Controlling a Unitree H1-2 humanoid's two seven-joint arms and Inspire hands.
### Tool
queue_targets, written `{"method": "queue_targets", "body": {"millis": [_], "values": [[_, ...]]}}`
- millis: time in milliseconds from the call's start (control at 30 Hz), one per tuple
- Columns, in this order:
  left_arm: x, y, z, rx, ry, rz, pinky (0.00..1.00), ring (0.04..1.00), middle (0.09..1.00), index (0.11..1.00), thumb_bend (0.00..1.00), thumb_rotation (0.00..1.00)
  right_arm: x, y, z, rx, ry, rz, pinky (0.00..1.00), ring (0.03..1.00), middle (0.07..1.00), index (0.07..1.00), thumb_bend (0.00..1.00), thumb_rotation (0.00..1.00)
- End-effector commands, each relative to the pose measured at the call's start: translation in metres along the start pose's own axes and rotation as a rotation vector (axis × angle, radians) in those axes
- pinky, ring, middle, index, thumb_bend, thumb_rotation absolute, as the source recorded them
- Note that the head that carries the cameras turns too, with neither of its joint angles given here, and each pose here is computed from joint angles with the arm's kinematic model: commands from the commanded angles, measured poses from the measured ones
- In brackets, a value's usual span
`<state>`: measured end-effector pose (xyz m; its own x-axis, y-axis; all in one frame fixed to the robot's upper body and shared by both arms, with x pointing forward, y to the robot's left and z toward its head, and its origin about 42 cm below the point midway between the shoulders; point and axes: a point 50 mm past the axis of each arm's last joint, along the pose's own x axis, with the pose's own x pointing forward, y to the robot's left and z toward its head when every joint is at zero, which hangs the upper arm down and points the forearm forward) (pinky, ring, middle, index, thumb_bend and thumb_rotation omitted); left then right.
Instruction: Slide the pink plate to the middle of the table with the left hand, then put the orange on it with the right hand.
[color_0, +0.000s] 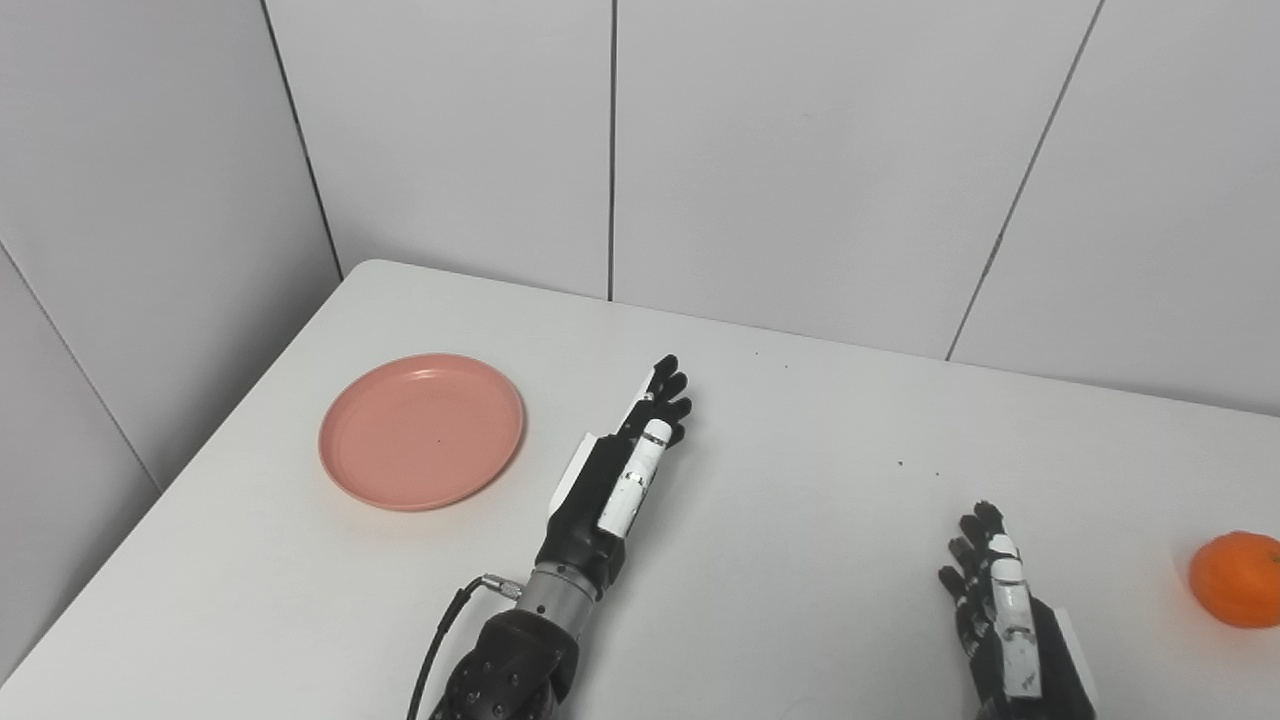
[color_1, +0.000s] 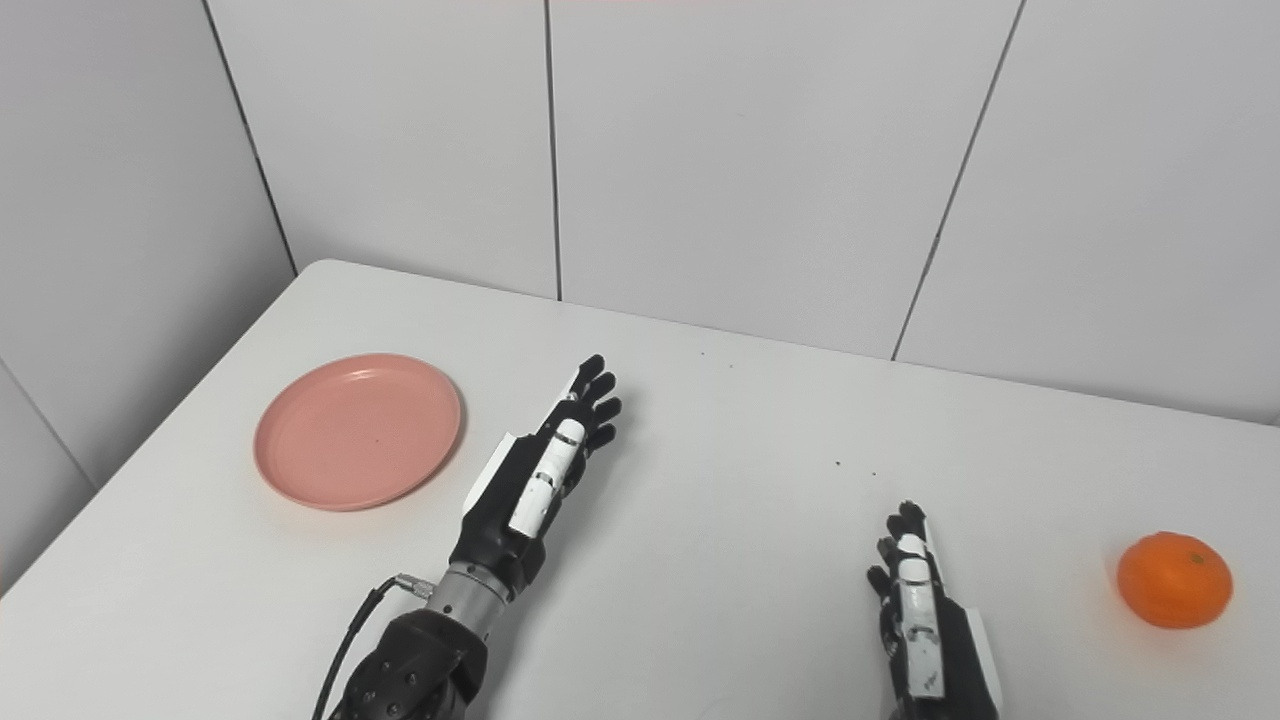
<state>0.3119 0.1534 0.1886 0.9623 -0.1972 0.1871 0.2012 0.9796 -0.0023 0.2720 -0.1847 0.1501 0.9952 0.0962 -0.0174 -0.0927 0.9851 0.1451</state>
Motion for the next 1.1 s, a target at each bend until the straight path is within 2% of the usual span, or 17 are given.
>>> {"method": "queue_targets", "body": {"millis": [0,267,400,767,1067], "values": [[0.013,0.002,0.029,0.002,-0.088,-0.020,0.96,0.966,0.989,0.974,0.42,1.00,0.004,0.002,0.012,-0.010,-0.070,0.013,1.00,1.000,1.000,1.000,0.22,1.00],[0.026,0.023,0.061,0.021,-0.132,0.020,0.97,0.960,0.982,0.972,0.40,1.00,0.004,0.000,0.011,0.002,-0.072,0.016,1.00,1.000,1.000,1.000,0.21,1.00],[0.030,0.044,0.076,0.045,-0.157,0.055,0.97,0.952,0.974,0.966,0.39,1.00,0.004,-0.001,0.011,0.005,-0.062,0.013,1.00,1.000,1.000,1.000,0.22,1.00],[0.033,0.102,0.089,0.098,-0.178,0.168,0.96,0.943,0.956,0.945,0.42,1.00,0.004,-0.004,0.011,0.001,-0.065,0.017,1.00,1.000,1.000,1.000,0.21,1.00],[0.028,0.136,0.102,0.125,-0.202,0.248,0.96,0.960,0.971,0.943,0.36,1.00,0.005,-0.007,0.011,0.014,-0.062,0.017,1.00,1.000,1.000,1.000,0.21,1.00]]}}
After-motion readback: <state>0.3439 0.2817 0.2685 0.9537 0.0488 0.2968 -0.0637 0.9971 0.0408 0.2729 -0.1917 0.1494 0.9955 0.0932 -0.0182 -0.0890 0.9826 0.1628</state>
